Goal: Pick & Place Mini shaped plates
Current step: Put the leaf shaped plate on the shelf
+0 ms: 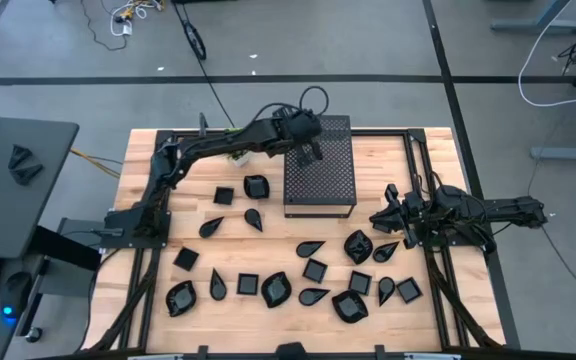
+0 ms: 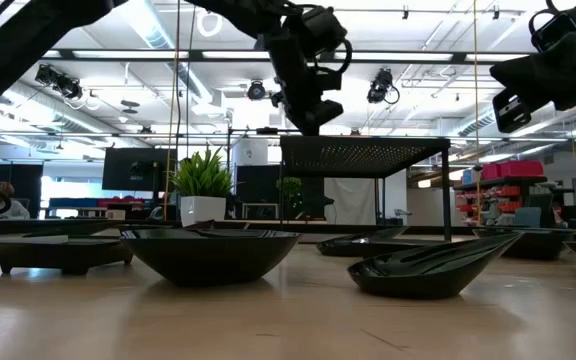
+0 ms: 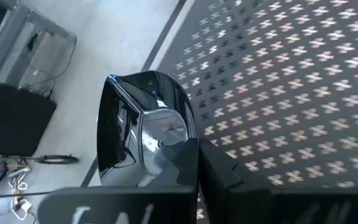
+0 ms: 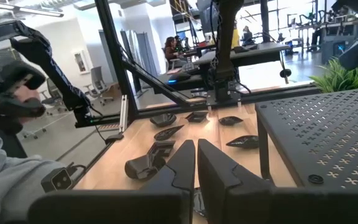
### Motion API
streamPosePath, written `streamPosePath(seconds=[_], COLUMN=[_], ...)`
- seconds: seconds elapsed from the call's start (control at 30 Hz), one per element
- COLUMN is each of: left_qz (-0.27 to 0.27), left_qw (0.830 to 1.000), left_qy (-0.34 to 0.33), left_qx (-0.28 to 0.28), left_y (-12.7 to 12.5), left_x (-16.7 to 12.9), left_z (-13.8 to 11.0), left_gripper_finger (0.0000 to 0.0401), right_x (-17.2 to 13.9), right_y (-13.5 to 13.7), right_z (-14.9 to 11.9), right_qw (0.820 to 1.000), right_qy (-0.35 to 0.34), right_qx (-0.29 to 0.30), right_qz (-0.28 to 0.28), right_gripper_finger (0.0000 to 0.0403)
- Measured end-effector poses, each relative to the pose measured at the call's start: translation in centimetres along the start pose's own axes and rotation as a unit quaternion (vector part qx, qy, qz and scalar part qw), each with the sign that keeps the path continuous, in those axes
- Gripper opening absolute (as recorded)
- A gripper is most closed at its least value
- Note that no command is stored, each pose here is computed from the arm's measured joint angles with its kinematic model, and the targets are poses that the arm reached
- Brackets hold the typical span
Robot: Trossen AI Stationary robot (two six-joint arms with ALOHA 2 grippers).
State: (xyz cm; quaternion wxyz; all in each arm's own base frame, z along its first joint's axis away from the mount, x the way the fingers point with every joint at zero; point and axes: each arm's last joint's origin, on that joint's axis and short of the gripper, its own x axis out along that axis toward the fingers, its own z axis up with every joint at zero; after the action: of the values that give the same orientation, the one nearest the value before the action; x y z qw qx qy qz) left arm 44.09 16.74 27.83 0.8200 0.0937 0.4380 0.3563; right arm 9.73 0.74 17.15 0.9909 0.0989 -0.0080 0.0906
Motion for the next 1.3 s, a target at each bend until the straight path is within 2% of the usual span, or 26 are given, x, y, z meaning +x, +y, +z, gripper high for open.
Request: streamPosePath(seconds=[0.27,0.5,0.63,0.97,1.3], left_qz=[-0.025,-0.025,-0.048,-0.049,-0.056], left_qw=[0.999,0.999,0.998,0.998,0.998], left_qy=[-0.001,-0.013,-0.015,-0.009,0.008], left_qx=[-0.029,-0.037,-0.048,-0.045,-0.035], left_y=[1.1,1.1,0.8,0.6,-0.2], left_x=[0.7,0.7,1.0,1.2,2.1], left_z=[-0.1,0.2,0.2,0.0,-0.5], left_gripper_finger=[0.0010,0.0009,0.0016,0.0008,0.0024], right_x=[0.0,0.0,0.0,0.0,0.0], right_y=[0.0,0.0,0.0,0.0,0.0], right_z=[0.0,0.0,0.0,0.0,0.0], right_qw=[1.000,1.000,1.000,1.000,1.000], right_qy=[0.000,0.000,0.000,0.000,0.000], right_qx=[0.000,0.000,0.000,0.000,0.000], right_qz=[0.000,0.000,0.000,0.000,0.000], right_gripper_finger=[0.0025,0.0025,0.0025,0.0025,0.0025])
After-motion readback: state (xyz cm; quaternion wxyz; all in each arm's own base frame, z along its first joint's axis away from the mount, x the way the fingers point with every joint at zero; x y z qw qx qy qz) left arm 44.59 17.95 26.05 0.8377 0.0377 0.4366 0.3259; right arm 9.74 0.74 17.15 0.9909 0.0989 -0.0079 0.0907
